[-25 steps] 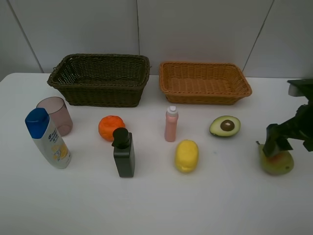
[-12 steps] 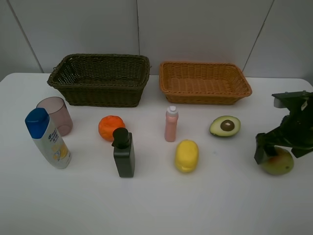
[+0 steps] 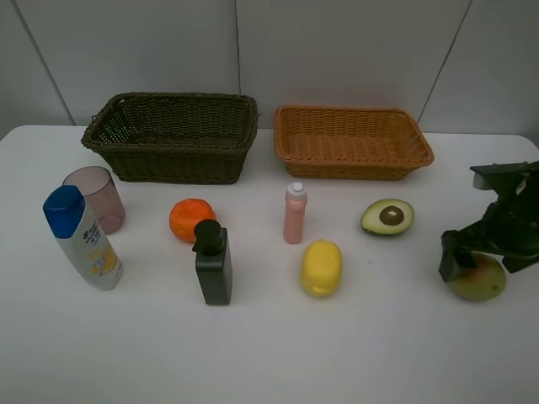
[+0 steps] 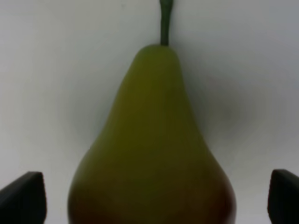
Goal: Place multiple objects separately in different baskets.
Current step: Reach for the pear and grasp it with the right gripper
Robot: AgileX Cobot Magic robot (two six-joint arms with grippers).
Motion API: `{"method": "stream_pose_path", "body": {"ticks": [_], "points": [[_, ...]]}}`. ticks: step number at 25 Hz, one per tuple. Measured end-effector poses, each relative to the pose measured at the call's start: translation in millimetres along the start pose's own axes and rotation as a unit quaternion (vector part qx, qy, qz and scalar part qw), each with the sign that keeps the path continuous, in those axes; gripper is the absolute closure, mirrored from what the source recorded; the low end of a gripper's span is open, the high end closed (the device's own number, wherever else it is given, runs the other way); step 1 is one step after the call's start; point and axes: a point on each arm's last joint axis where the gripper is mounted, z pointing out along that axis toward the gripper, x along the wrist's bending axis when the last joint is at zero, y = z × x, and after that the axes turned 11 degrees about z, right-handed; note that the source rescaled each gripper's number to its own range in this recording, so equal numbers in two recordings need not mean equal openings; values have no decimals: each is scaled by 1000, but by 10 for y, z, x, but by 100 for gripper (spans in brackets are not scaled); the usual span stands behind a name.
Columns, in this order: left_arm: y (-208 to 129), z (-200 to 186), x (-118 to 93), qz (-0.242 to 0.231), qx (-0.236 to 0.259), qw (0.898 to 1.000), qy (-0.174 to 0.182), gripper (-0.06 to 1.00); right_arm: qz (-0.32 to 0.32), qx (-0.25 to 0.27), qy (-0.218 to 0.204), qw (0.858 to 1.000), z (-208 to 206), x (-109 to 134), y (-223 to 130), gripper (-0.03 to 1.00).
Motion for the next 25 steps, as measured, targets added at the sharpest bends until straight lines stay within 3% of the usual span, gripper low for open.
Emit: {"method": "stream_pose_path", "body": {"ticks": [15,17,20,25], "points": [[0,0,0,0,0,1000,0,-5,1,24,2,1000,172,7,14,-1],[0,0,0,0,0,1000,0,-5,1,24,2,1000,172,7,14,8],[0,0,0,0,0,1000,0,-5,0,23,1,1000,172,6,16,38],[0,0,0,0,0,1000,0,-5,-8,21,-4,1000,173,-4,18,37]]}}
